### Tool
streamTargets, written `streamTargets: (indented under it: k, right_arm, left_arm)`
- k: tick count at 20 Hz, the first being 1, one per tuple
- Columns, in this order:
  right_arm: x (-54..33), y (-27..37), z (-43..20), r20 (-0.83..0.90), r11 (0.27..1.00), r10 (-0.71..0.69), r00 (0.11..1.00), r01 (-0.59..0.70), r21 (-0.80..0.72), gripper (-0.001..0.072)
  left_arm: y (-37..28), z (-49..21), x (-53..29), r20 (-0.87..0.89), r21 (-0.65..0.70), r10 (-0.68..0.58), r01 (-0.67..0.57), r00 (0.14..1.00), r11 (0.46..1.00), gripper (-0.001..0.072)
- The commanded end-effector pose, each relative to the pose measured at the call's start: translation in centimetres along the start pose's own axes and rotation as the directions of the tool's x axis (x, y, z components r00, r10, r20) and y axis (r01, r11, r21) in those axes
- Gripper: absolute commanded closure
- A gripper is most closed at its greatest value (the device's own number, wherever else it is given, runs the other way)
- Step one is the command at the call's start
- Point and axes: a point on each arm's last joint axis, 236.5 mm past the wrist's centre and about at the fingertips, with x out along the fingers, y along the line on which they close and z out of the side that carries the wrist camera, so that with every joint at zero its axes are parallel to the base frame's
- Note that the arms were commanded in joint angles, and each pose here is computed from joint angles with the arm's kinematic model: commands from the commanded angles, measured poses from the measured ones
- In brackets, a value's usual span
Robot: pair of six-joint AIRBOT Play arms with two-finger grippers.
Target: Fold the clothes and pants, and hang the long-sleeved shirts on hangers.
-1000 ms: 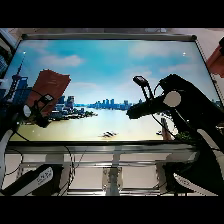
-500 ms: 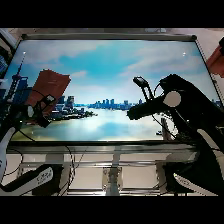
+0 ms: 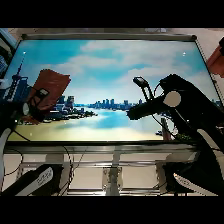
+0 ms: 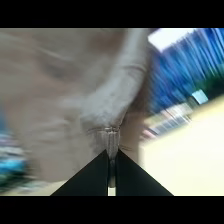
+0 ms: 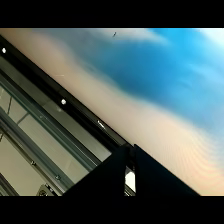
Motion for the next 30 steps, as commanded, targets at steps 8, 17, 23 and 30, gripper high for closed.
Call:
streamTargets:
  k: [8, 17, 23, 30]
  right_arm:
    - [-2.6, 1.2, 0.7, 0.002, 0.960, -0.006, 1.000, 0.007, -0.279, 0.0156]
    - [-6.1, 6.1, 1.6, 0.117, 0.810, 0.087, 0.989, -0.001, -0.587, 0.0156]
    - [-4.6, 12.7, 1.3, 0.141, 0.766, 0.177, 0.974, -0.046, -0.641, 0.0156]
    - [-2.7, 16.4, 3.0, 0.225, 0.808, 0.218, 0.950, -0.046, -0.587, 0.0157]
  left_arm:
    - [3.8, 16.9, -35.0, 0.713, 0.022, 0.060, -0.107, 0.699, 0.994, 0.0687]
    - [-4.4, 18.6, -36.1, 0.667, 0.198, -0.208, 0.100, 0.715, 0.975, 0.0686]
    - [-7.1, 20.8, -31.6, 0.566, 0.156, -0.294, 0.250, 0.771, 0.956, 0.0686]
    - [-8.7, 22.7, -30.8, 0.547, 0.089, -0.220, 0.205, 0.808, 0.975, 0.0687]
